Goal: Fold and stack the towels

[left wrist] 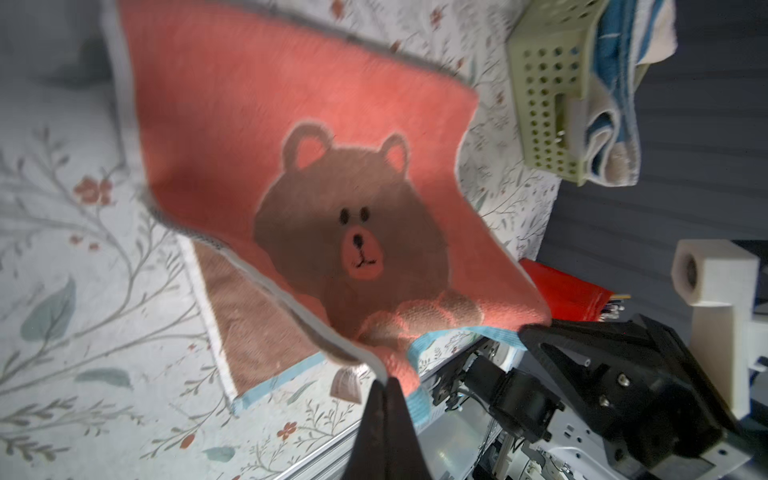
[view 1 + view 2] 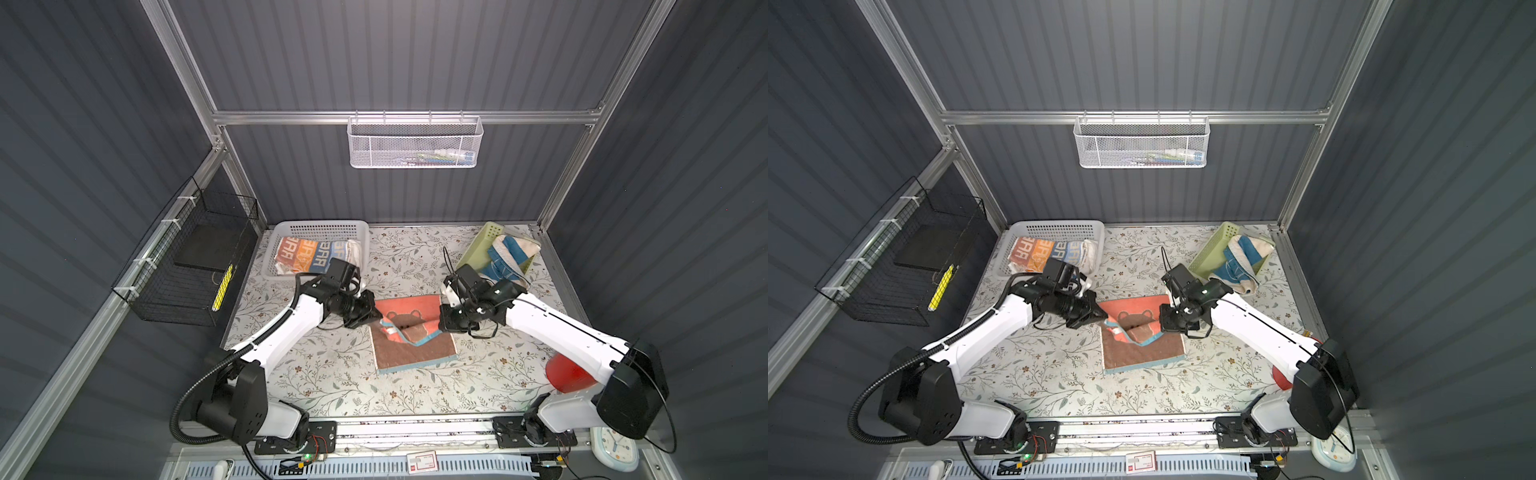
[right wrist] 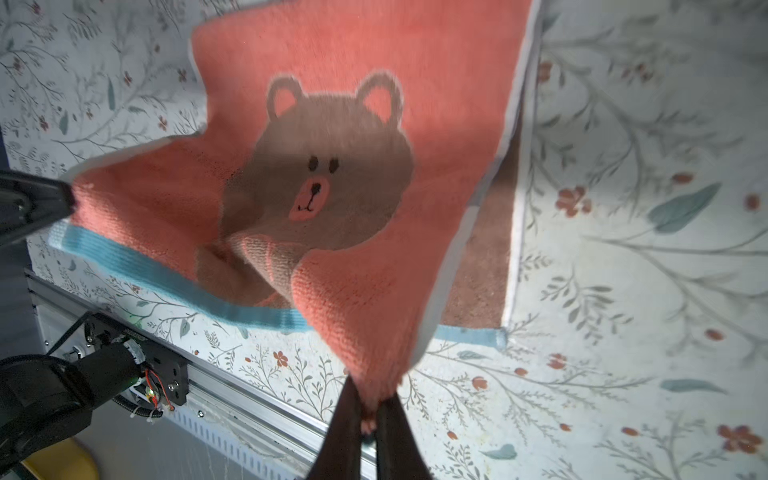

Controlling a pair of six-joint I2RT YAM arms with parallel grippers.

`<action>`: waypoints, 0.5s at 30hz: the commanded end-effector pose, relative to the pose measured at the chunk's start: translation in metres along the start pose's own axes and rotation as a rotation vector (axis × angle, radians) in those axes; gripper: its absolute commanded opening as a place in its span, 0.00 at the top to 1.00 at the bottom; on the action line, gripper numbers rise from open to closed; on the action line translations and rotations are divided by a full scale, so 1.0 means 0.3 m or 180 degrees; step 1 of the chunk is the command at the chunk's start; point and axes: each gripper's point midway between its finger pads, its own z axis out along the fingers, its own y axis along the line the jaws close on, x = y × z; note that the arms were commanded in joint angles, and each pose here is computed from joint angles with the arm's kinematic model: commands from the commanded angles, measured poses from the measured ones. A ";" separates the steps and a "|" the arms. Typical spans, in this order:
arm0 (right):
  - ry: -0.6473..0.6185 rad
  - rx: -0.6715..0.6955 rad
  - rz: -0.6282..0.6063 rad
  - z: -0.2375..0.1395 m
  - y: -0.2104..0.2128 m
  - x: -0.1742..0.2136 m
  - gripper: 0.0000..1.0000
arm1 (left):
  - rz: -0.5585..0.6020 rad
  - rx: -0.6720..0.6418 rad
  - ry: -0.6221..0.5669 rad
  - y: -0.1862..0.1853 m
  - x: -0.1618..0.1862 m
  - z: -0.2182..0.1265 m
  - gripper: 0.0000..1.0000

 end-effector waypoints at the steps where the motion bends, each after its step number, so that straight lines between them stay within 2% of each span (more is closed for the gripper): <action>1: -0.0009 0.0160 -0.0243 -0.046 -0.039 -0.101 0.91 | 0.0267 -0.0056 -0.0056 -0.054 -0.102 -0.023 1.00; 4: -0.0118 0.0154 -0.0321 -0.084 -0.033 -0.237 0.91 | 0.0395 -0.0002 -0.0206 -0.113 -0.225 -0.047 1.00; 8: -0.0228 0.0118 -0.0336 -0.117 -0.039 -0.388 0.91 | 0.0441 0.0022 -0.0362 -0.131 -0.338 -0.076 1.00; 12: -0.0272 0.0045 -0.0317 -0.128 -0.046 -0.466 0.91 | 0.0452 0.0000 -0.0351 -0.118 -0.369 -0.073 1.00; 15: -0.0204 -0.0009 -0.0297 -0.107 -0.053 -0.465 0.91 | 0.0401 -0.0108 -0.0274 -0.065 -0.349 -0.052 1.00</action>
